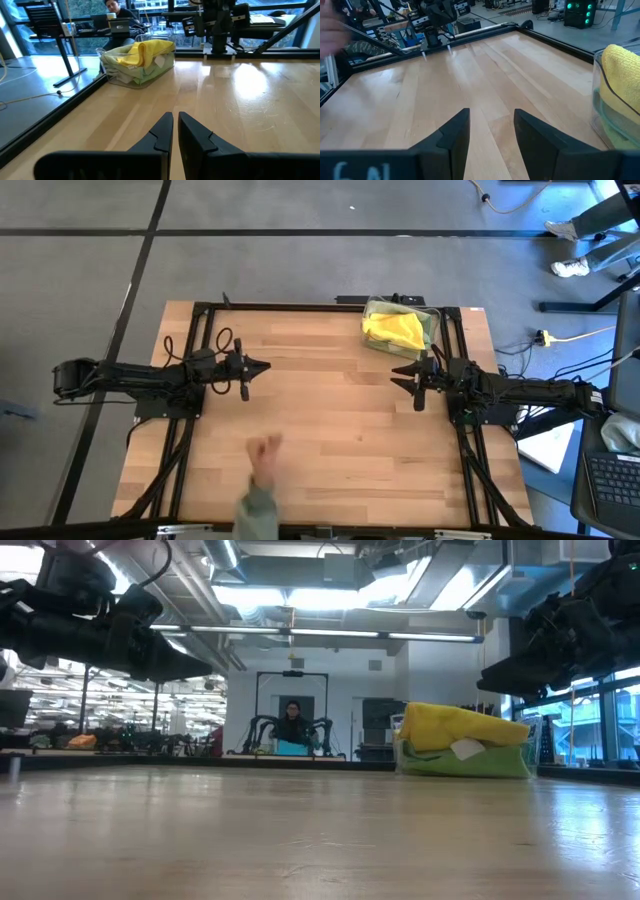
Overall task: Fold microfiber towels
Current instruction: Return to Home Position
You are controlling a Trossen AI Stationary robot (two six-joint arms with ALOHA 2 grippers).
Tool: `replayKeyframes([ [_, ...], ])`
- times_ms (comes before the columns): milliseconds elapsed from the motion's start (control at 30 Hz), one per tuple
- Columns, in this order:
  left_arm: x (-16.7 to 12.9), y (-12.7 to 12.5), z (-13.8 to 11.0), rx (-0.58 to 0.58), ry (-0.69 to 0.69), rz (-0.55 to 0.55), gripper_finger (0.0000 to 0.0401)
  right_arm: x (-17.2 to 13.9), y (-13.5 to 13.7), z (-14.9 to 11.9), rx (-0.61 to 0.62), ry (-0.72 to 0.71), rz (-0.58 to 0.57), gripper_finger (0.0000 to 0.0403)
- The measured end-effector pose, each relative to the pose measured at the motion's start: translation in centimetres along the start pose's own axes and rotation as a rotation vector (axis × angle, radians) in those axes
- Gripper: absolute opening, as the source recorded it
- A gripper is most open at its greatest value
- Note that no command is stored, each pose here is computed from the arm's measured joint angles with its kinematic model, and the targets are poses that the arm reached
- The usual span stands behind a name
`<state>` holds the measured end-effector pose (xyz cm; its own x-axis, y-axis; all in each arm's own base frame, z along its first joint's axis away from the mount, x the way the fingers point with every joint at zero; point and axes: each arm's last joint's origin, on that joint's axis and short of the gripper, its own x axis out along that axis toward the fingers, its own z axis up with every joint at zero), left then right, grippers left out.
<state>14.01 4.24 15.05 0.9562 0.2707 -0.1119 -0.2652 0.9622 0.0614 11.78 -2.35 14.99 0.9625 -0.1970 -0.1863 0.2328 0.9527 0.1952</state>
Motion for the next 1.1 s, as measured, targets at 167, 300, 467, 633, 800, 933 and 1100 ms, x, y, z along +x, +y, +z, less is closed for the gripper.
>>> replayKeyframes([
  [167, 0.0, -0.04, 0.0, 0.0, -0.001, -0.014, 0.002, 0.0, 0.0, 0.0, 0.0, 0.0, 0.0, 0.0156],
  [300, 0.0, -0.04, 0.0, 0.0, -0.001, -0.014, 0.002, 0.0, 0.0, 0.0, 0.0, 0.0, 0.0, 0.0156],
  [467, 0.0, -0.05, 0.01, 0.0, -0.001, -0.015, 0.002, 0.0, 0.0, 0.0, 0.0, 0.0, 0.0, 0.0156],
  [633, 0.0, -0.04, 0.0, 0.0, -0.001, -0.015, 0.002, 0.0, 0.0, 0.0, 0.0, 0.0, 0.0, 0.0156],
  [800, 0.0, -0.05, 0.0, 0.0, -0.001, -0.015, 0.002, 0.0, 0.0, 0.0, 0.0, 0.0, 0.0, 0.0156],
  [933, 0.0, -0.05, 0.0, 0.0, -0.001, -0.015, 0.002, 0.0, 0.0, 0.0, 0.0, 0.0, 0.0, 0.0156],
  [1100, 0.0, -0.04, 0.0, 0.0, -0.001, -0.015, 0.002, 0.0, 0.0, 0.0, 0.0, 0.0, 0.0, 0.0156],
])
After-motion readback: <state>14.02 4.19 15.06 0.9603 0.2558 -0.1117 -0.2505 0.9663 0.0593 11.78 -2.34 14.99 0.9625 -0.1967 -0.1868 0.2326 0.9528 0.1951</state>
